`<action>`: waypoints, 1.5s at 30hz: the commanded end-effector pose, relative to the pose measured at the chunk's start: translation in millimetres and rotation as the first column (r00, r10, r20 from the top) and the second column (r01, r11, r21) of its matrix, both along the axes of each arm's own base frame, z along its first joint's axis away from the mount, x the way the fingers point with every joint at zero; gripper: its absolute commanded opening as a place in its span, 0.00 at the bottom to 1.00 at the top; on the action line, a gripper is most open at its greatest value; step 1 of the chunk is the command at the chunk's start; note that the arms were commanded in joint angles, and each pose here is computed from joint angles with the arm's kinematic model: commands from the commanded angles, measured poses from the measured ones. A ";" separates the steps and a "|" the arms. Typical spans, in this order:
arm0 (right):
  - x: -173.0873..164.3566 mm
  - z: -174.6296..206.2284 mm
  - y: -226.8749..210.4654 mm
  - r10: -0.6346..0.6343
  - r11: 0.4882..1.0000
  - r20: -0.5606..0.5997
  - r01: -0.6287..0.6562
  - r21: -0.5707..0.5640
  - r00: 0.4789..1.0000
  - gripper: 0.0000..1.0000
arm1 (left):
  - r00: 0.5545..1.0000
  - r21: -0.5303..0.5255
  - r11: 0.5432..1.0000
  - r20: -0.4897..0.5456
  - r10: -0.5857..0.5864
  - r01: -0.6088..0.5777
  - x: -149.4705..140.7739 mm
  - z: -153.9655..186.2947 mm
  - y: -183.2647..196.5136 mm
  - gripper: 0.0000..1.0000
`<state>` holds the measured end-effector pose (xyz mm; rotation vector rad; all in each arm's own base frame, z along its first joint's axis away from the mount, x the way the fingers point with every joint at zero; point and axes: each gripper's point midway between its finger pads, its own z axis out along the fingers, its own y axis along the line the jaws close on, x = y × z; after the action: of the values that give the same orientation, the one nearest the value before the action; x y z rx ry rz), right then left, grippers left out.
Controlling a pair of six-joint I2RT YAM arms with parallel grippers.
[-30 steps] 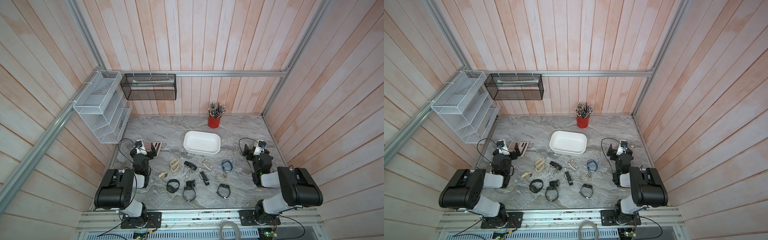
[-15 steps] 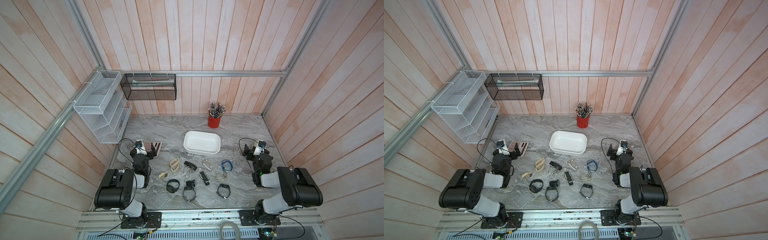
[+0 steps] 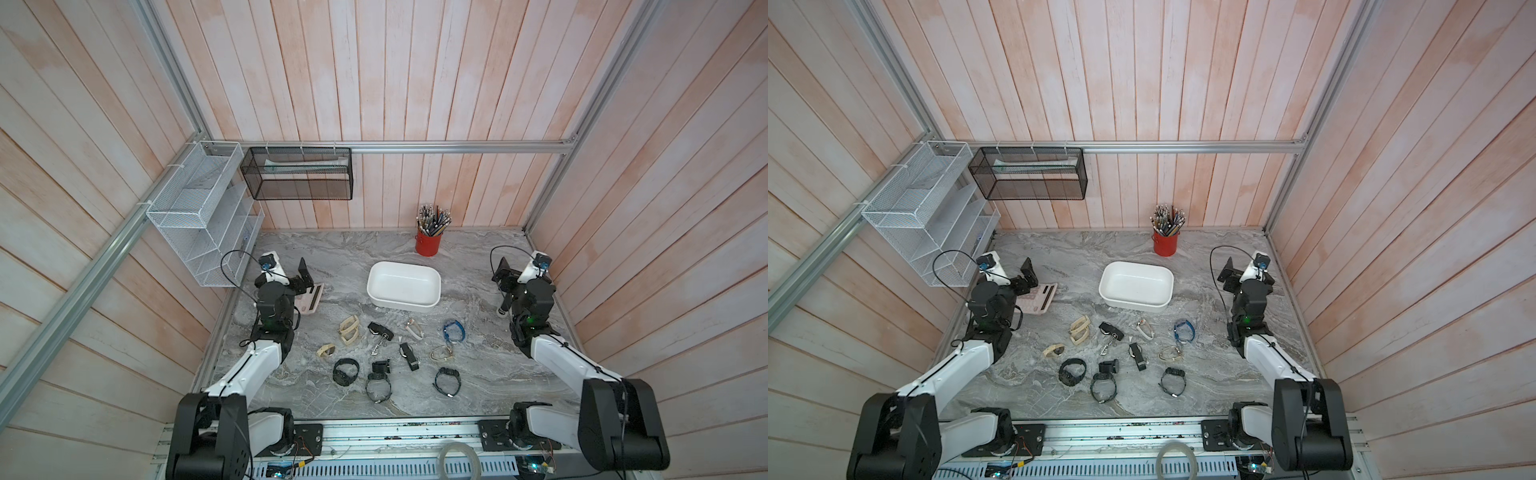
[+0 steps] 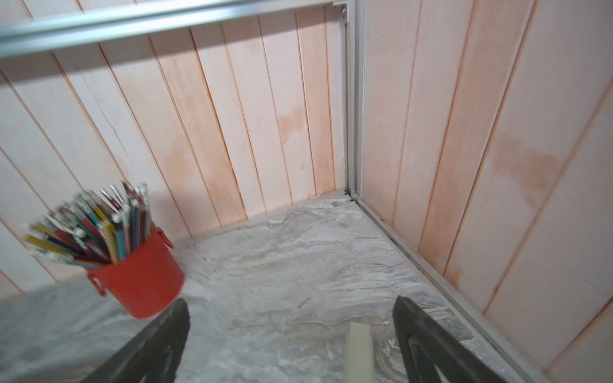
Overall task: Put the watch into the storage box
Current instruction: Pick up the watch at the center of the board.
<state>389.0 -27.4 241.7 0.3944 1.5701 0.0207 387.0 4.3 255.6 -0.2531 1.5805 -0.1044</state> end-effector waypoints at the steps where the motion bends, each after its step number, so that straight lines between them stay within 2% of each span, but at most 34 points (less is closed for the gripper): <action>1: -24.9 -49.9 -11.2 -0.058 0.967 -0.107 0.082 0.241 0.993 0.98 | 0.988 -0.179 0.974 -0.045 -0.149 0.139 -20.5 -23.6 -25.6 1.00; 3: -31.4 -53.9 -4.1 0.008 0.972 -0.095 0.015 0.233 0.995 0.98 | 0.978 -0.209 0.958 -0.032 -0.207 0.196 -22.4 -18.4 -35.2 1.00; 6: -37.7 -66.3 1.5 0.043 0.977 -0.200 0.001 0.214 0.979 0.98 | 0.943 -0.215 0.937 -0.131 -0.306 0.274 -14.3 -14.2 -53.4 1.00; 8: -39.9 -74.4 9.8 0.091 0.975 -0.294 -0.025 0.220 0.952 0.93 | 0.915 -0.236 0.917 -0.175 -0.364 0.320 -8.8 -13.7 -64.7 1.00; 11: -45.6 -94.9 28.8 0.195 0.962 -0.427 -0.088 0.257 0.883 0.83 | 0.856 -0.250 0.865 -0.183 -0.483 0.434 -0.9 -4.6 -90.9 0.99; 14: -56.0 -116.2 48.8 0.294 0.939 -0.520 -0.141 0.314 0.802 0.77 | 0.810 -0.193 0.835 -0.207 -0.548 0.516 6.6 7.1 -121.4 0.98; 20: -80.4 -142.0 80.5 0.336 0.930 -0.609 -0.153 0.333 0.718 0.70 | 0.727 -0.116 0.761 -0.237 -0.645 0.638 13.5 23.1 -178.3 0.97; 23: -92.7 -157.8 97.0 0.387 0.909 -0.633 -0.162 0.384 0.670 0.67 | 0.694 -0.041 0.726 -0.259 -0.671 0.687 0.7 22.7 -206.2 0.96; 26: -102.0 -168.8 107.4 0.398 0.908 -0.662 -0.173 0.381 0.635 0.63 | 0.685 0.044 0.703 -0.274 -0.675 0.710 -15.1 17.6 -224.4 0.96; 29: -109.7 -178.5 109.0 0.385 0.915 -0.690 -0.154 0.374 0.613 0.57 | 0.659 0.040 0.678 -0.283 -0.697 0.734 -24.7 16.0 -235.5 0.96; 32: -112.3 -182.8 114.7 0.405 0.904 -0.682 -0.159 0.396 0.609 0.52 | 0.660 0.047 0.676 -0.275 -0.699 0.735 -29.0 18.5 -238.1 0.96; 40: -106.3 -187.1 122.6 0.408 0.907 -0.691 -0.176 0.383 0.597 0.43 | 0.622 0.032 0.637 -0.259 -0.739 0.770 -43.4 25.9 -250.1 0.97; 45: -105.6 -198.5 122.5 0.390 0.915 -0.727 -0.153 0.372 0.565 0.39 | 0.619 0.030 0.633 -0.252 -0.744 0.773 -47.3 32.3 -251.9 0.97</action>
<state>277.4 93.9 41.3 0.3700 2.5440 0.3701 346.0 -246.4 277.1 0.5562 1.8396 -0.6478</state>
